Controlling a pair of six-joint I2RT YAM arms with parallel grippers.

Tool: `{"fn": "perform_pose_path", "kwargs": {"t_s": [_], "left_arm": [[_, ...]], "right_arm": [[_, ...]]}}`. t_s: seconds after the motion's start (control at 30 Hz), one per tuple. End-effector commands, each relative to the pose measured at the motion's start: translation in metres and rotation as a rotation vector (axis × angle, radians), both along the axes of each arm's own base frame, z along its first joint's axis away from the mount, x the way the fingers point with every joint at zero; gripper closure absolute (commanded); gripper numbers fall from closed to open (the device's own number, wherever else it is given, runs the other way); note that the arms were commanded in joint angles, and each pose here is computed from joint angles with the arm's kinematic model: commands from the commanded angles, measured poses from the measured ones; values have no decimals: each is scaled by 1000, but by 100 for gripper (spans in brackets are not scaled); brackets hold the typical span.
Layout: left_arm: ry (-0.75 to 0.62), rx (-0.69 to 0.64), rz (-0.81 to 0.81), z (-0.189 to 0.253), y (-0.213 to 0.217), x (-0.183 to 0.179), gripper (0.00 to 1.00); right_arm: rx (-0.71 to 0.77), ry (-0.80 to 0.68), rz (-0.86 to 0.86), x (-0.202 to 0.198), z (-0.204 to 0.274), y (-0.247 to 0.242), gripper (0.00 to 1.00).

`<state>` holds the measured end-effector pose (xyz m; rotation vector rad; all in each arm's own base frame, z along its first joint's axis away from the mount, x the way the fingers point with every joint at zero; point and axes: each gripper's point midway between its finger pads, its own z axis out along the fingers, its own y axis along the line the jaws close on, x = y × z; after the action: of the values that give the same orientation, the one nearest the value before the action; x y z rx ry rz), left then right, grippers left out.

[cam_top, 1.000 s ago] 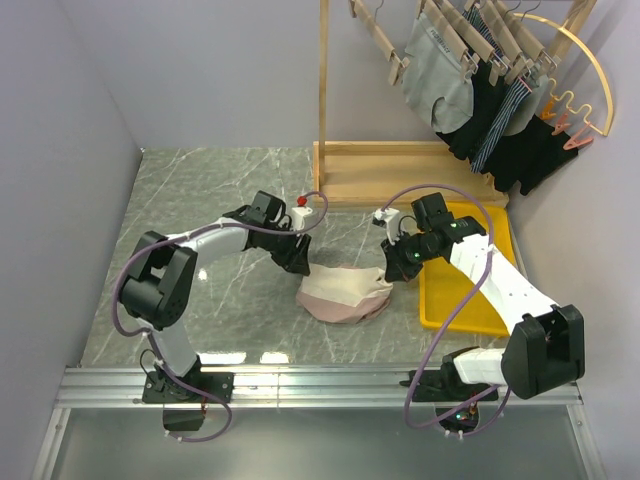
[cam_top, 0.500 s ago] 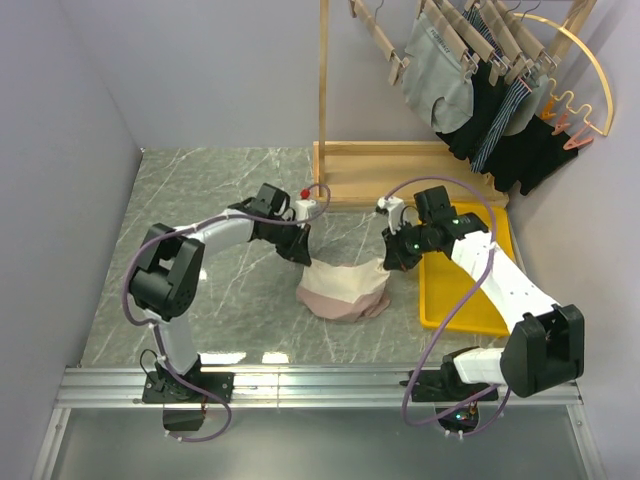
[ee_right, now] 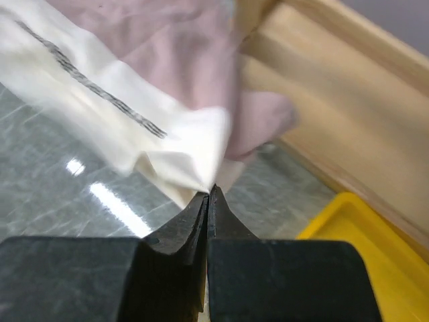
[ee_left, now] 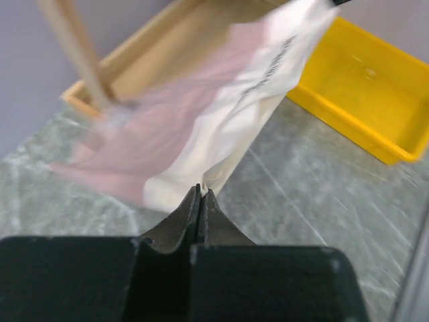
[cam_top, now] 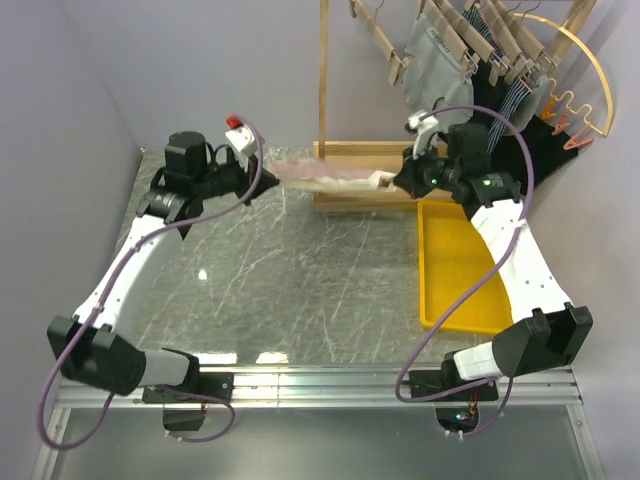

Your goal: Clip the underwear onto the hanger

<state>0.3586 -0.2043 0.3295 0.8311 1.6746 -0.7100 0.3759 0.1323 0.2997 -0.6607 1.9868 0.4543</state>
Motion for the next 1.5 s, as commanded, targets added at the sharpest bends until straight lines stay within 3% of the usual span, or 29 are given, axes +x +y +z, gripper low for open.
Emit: {"fn": "perform_pose_path", "kwargs": {"t_s": [0.0,0.3,0.57,0.63,0.77,0.87,1.03,1.23,1.37,1.47], "left_arm": [[101,54,-48,-50,-1,-24,100],[121,37,-27,-46,1,-32,100],[220,46,95,-77,23,20,100],[207,38,115,-68,28,36,100],[126,39,155,-32,45,56,100],[69,68,147,-17,52,51,100],[26,112,76,-19,53,12,100],[134,304,-81,-114,58,-37,100],[226,500,-306,-189,49,-94,100],[270,572,-388,-213,55,-121,100]], "right_arm": [[-33,72,52,-21,-32,11,100],[-38,94,55,-27,-40,10,100],[-40,115,47,20,-39,20,100],[-33,125,44,33,-39,24,100],[6,56,50,50,4,33,100],[32,39,67,45,20,37,100],[20,60,111,18,9,40,100],[-99,266,217,-18,-98,51,100],[-254,456,312,-59,-181,47,100],[-286,524,384,-92,-204,45,100]]}}
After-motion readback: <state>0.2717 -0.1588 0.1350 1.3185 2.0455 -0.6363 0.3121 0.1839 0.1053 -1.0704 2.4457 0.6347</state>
